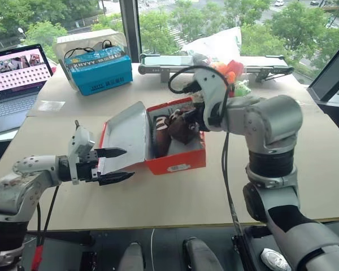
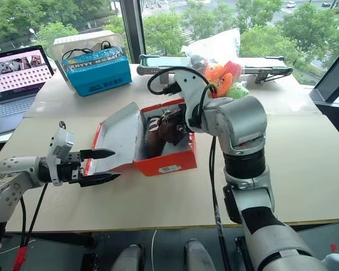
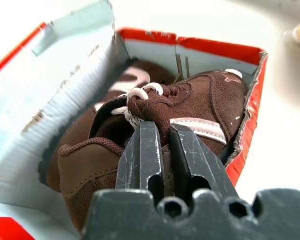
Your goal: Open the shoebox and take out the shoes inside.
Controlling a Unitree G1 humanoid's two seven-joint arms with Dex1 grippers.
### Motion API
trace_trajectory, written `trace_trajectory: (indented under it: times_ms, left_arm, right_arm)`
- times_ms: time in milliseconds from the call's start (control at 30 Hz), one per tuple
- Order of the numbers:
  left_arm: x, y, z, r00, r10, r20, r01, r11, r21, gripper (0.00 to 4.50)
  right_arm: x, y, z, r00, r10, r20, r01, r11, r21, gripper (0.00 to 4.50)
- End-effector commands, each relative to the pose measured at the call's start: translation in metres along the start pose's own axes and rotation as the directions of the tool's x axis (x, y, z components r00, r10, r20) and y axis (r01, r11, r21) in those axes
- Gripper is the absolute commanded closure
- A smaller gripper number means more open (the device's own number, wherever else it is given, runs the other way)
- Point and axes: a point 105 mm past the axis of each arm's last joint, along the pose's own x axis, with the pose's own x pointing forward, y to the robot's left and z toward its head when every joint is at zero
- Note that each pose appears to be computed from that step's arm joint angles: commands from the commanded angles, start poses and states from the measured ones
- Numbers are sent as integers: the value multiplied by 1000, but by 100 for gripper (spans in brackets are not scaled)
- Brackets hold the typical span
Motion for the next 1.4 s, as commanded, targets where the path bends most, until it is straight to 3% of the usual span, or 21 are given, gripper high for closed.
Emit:
trace_trajectory:
  times_ms: [33,267,367,467,733,967,1133,1200,1267,1400]
  left_arm:
    - [-1,0,8,1000,-11,-2,11,999,41,0]
    - [-2,1,10,1000,-12,-7,13,999,49,0]
    - [-4,2,11,1000,-10,-9,11,999,52,0]
    - [-5,2,11,1000,-8,-12,8,999,53,0]
    - [-5,2,12,1000,-7,-15,7,998,55,0]
    - [-2,4,13,1000,-20,-16,21,998,57,0]
    - [-1,5,14,999,-29,-16,30,998,61,0]
    - [0,6,14,999,-32,-16,33,997,64,0]
    - [0,6,16,999,-38,-14,39,997,67,0]
    - [1,6,18,999,-44,-11,44,996,77,0]
  right_arm:
    - [-11,8,16,993,75,95,-79,996,45,447]
    - [9,20,-30,966,237,104,-258,905,339,447]
    - [15,14,-54,974,218,60,-223,882,416,447]
    - [17,14,-58,973,219,77,-230,862,451,447]
    - [11,15,-32,966,202,163,-254,871,421,447]
    - [-15,5,13,939,185,290,-287,886,363,447]
    - [-28,-6,24,930,160,330,-276,898,342,447]
    - [-36,-28,21,943,84,323,-204,911,358,447]
    - [-49,-72,11,951,-67,301,-65,910,410,447]
    - [-57,-115,-8,947,-180,266,50,901,432,447]
